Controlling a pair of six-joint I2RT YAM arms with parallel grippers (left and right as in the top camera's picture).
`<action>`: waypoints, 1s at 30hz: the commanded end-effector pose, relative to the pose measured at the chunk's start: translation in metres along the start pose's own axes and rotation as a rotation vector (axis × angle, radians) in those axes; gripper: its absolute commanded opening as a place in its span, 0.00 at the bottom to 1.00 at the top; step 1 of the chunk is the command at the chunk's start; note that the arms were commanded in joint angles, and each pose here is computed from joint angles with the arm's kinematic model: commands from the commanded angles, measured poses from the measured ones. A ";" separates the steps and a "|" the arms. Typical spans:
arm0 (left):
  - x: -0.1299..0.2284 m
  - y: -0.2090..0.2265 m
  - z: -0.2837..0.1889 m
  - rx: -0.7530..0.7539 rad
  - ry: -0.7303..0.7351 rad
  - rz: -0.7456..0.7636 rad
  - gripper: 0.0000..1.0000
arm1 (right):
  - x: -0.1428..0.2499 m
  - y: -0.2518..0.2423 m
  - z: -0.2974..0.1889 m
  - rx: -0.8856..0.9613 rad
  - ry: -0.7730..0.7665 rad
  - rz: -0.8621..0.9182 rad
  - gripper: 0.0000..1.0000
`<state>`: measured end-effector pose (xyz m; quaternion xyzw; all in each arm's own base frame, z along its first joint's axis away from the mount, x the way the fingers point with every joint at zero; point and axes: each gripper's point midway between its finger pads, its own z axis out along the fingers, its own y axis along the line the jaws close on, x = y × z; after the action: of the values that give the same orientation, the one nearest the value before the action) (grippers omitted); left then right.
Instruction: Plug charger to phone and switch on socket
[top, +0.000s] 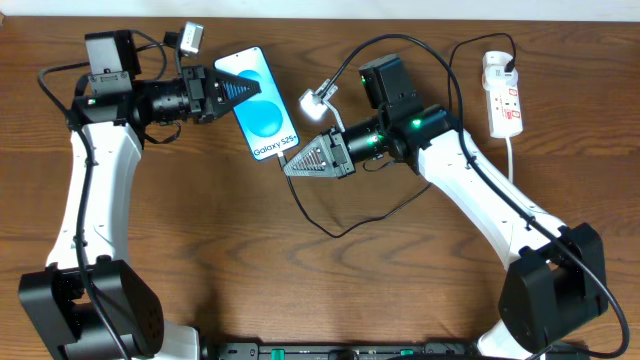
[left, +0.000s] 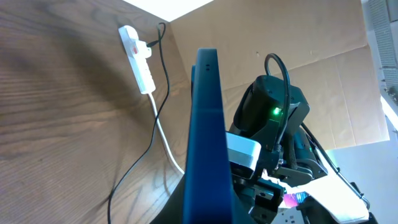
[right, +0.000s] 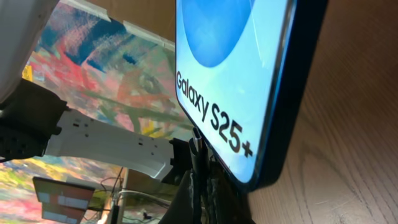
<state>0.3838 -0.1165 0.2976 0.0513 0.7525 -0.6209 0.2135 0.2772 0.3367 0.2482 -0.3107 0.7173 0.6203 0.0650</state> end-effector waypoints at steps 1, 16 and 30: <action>0.000 -0.013 -0.001 0.037 0.009 0.029 0.07 | 0.005 -0.002 0.004 -0.014 0.014 0.034 0.01; 0.001 -0.018 -0.001 0.065 0.019 0.024 0.07 | 0.010 -0.005 0.006 -0.014 0.022 0.074 0.01; 0.001 -0.018 -0.001 0.064 0.019 0.025 0.07 | 0.006 -0.004 0.006 -0.020 0.015 0.072 0.01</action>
<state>0.3824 -0.1172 0.3001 0.0561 0.7480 -0.6262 0.2128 0.2762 0.3377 0.2441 -0.2934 0.7247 0.6216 0.0493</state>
